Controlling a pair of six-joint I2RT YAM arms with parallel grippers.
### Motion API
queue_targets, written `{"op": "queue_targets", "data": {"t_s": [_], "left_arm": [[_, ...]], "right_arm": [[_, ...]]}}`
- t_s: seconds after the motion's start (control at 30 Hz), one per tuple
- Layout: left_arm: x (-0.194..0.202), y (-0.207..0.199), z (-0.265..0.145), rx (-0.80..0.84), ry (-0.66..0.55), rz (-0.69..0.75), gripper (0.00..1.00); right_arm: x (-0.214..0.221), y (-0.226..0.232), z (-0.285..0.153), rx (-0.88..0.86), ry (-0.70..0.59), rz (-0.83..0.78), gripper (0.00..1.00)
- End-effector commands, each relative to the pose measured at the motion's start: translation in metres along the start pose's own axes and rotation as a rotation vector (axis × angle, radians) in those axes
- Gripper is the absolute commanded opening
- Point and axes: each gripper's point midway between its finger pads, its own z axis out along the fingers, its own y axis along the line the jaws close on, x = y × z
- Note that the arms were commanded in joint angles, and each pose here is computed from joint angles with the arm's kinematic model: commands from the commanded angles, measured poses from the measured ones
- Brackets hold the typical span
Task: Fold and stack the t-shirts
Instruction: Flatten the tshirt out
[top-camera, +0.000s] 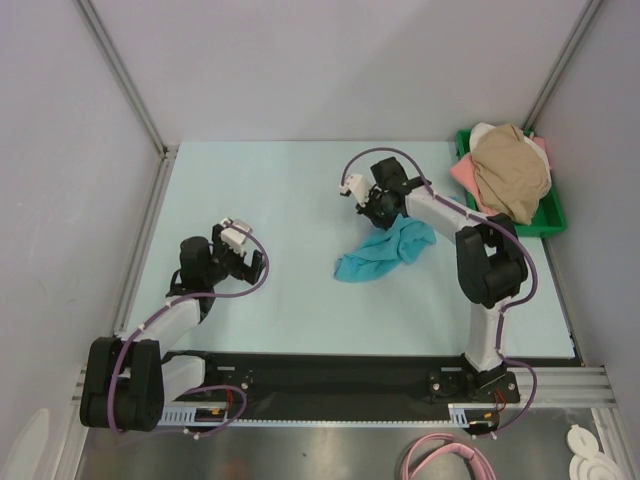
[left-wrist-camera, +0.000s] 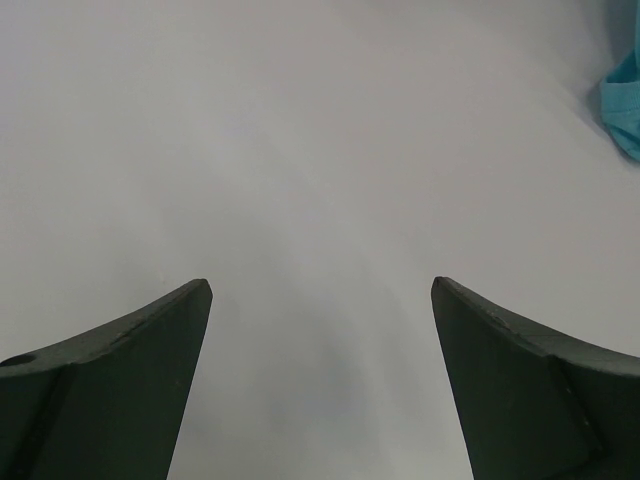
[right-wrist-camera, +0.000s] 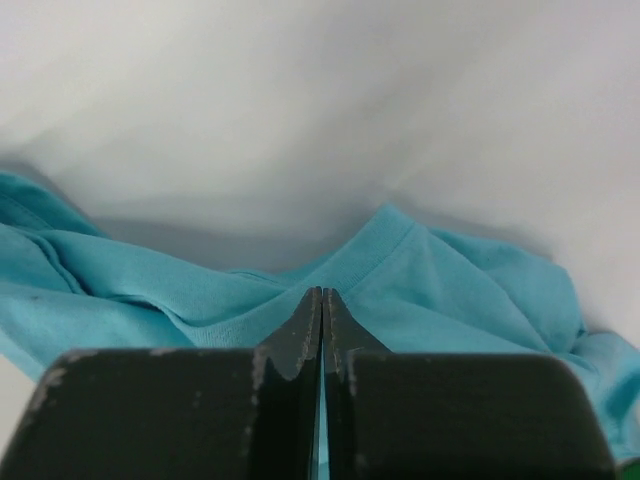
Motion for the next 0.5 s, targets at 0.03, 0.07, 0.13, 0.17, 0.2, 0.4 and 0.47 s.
{"op": "queue_targets", "data": {"t_s": [0.03, 0.07, 0.13, 0.17, 0.2, 0.4, 0.47], "left_arm": [[-0.009, 0.008, 0.0, -0.022, -0.034, 0.028, 0.98], [-0.009, 0.008, -0.001, -0.021, -0.036, 0.029, 0.98], [-0.009, 0.008, -0.001, -0.022, -0.033, 0.032, 0.98], [-0.008, 0.008, -0.001, -0.025, -0.032, 0.034, 0.98], [-0.008, 0.008, -0.001, -0.023, -0.033, 0.033, 0.98], [-0.008, 0.009, 0.0, -0.021, -0.031, 0.033, 0.98], [-0.009, 0.009, 0.0, -0.02, -0.029, 0.031, 0.98]], "right_arm": [[-0.041, -0.021, -0.047, 0.1, -0.142, -0.008, 0.11], [-0.041, -0.018, -0.049, 0.085, -0.132, -0.005, 0.26], [-0.033, -0.007, -0.045, 0.028, -0.089, 0.004, 0.48], [-0.033, -0.005, -0.046, 0.014, -0.085, 0.004, 0.5], [-0.03, -0.002, -0.048, 0.0, -0.081, -0.003, 0.51], [-0.011, 0.017, -0.05, -0.052, -0.054, -0.026, 0.51], [-0.002, 0.021, -0.044, -0.075, -0.018, -0.028, 0.51]]}}
